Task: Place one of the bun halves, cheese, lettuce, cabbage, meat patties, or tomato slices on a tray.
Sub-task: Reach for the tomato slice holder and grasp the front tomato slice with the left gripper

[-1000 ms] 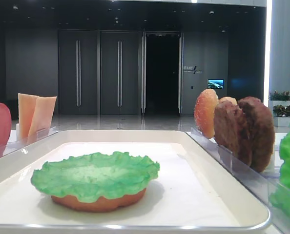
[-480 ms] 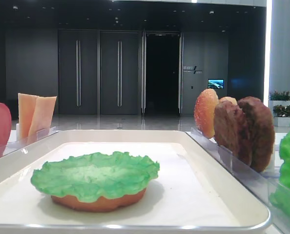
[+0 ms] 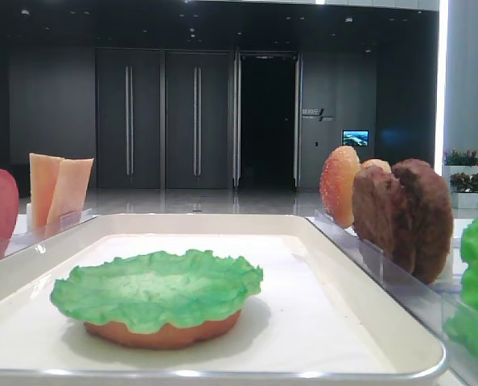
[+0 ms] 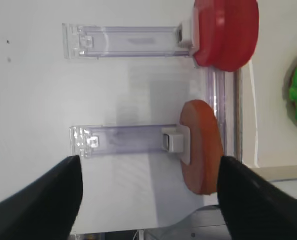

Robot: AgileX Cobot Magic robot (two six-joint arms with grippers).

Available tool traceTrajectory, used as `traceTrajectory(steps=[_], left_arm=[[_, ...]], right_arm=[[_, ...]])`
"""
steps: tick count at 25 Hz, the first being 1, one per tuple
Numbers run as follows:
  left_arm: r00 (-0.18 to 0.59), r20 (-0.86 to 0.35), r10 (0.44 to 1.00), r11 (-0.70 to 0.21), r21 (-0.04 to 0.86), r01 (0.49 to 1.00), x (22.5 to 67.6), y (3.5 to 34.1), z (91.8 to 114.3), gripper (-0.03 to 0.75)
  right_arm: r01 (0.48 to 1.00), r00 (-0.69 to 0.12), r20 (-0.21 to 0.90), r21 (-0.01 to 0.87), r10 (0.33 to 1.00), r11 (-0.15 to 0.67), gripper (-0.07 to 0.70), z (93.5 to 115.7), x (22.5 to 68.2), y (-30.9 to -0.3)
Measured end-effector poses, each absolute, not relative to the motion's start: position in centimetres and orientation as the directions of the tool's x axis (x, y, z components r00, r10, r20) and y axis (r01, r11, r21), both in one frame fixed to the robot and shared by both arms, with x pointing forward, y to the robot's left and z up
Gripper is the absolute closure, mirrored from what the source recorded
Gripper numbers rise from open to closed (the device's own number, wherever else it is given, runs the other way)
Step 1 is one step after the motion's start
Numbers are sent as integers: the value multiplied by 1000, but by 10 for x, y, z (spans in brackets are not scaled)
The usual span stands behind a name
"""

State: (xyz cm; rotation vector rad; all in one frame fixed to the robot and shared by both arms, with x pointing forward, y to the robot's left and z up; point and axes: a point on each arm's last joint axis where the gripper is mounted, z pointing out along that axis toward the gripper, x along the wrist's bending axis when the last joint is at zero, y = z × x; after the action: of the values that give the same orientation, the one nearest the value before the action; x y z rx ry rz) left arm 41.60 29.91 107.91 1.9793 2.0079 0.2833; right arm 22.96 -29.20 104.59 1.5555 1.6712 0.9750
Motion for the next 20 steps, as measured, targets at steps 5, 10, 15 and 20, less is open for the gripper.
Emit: traceTrajectory(steps=[5, 10, 15, 20], left_arm=[[1, -71, 997, 21, 315, 949, 467, 301, 1083, 72], [1, -71, 997, 21, 304, 952, 520, 303, 1085, 72], [1, -64, 998, 16, 258, 966, 559, 305, 1072, 72], [0, -60, 998, 12, 197, 980, 575, 306, 1056, 72]], right_arm=[[515, -88, 28, 857, 996, 21, 202, 1046, 230, -292], [515, -87, 27, 857, 996, 21, 202, 1046, 230, -292], [515, -86, 27, 857, 996, 22, 203, 1046, 230, -292], [515, -86, 26, 857, 996, 22, 203, 1046, 230, -292]])
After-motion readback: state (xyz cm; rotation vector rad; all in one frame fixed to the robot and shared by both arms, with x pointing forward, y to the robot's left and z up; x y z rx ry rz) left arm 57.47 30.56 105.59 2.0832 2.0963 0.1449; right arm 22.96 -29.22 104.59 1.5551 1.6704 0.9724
